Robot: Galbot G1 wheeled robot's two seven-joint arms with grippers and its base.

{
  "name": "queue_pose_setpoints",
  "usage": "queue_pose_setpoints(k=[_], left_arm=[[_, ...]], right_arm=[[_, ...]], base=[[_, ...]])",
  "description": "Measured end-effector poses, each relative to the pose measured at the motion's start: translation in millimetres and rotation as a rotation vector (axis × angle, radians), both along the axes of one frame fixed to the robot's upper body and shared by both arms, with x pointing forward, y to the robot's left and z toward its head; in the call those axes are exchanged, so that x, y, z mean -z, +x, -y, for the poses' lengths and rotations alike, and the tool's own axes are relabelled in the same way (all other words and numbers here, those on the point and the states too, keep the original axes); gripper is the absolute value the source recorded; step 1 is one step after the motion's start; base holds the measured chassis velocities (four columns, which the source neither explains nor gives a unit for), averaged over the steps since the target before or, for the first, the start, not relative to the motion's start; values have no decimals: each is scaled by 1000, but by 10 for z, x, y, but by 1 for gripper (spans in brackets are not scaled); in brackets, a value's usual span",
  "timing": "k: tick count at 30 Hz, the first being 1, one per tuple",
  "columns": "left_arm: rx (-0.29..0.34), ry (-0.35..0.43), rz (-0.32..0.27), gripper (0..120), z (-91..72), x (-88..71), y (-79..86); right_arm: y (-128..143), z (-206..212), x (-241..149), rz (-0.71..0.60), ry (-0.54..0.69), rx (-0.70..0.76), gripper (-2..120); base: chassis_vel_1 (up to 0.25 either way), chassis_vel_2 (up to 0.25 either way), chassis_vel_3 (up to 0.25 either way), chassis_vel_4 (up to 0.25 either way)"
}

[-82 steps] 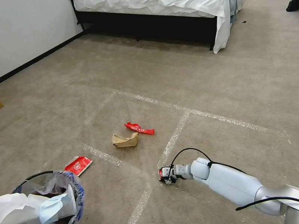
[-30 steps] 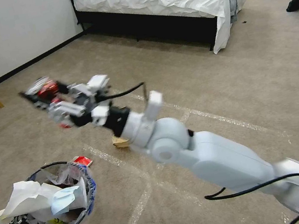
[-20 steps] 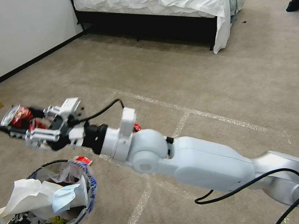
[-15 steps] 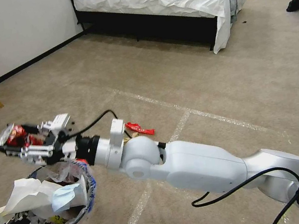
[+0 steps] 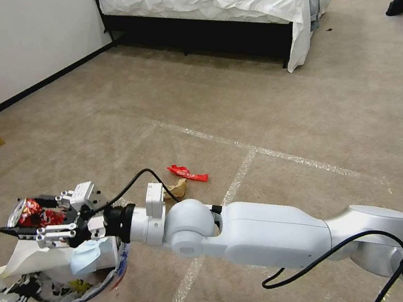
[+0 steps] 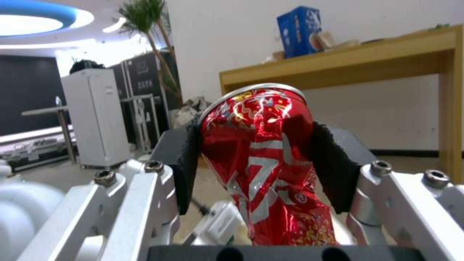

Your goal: Pick up the trash bin and place the garbage on the floor into it.

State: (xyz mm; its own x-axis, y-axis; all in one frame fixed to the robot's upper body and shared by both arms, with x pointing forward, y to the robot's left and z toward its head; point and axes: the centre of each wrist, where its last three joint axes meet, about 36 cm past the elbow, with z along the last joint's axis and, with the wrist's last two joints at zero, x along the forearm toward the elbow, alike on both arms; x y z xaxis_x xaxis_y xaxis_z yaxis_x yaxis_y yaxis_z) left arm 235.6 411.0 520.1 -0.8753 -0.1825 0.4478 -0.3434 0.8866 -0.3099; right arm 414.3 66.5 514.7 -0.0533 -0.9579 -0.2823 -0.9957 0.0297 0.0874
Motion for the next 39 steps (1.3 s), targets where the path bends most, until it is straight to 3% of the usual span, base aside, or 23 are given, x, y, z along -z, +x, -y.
queue_pose_setpoints(k=[14, 39], left_arm=[[56, -14, 26, 1, -13, -137, 172], [79, -30, 62, 1, 156, -242, 65]], right_arm=[[-37, -58, 308, -9, -66, 1, 49], [77, -105, 669, -9, -125, 36, 49]], base=[[0, 0, 0, 0], [0, 0, 0, 0]])
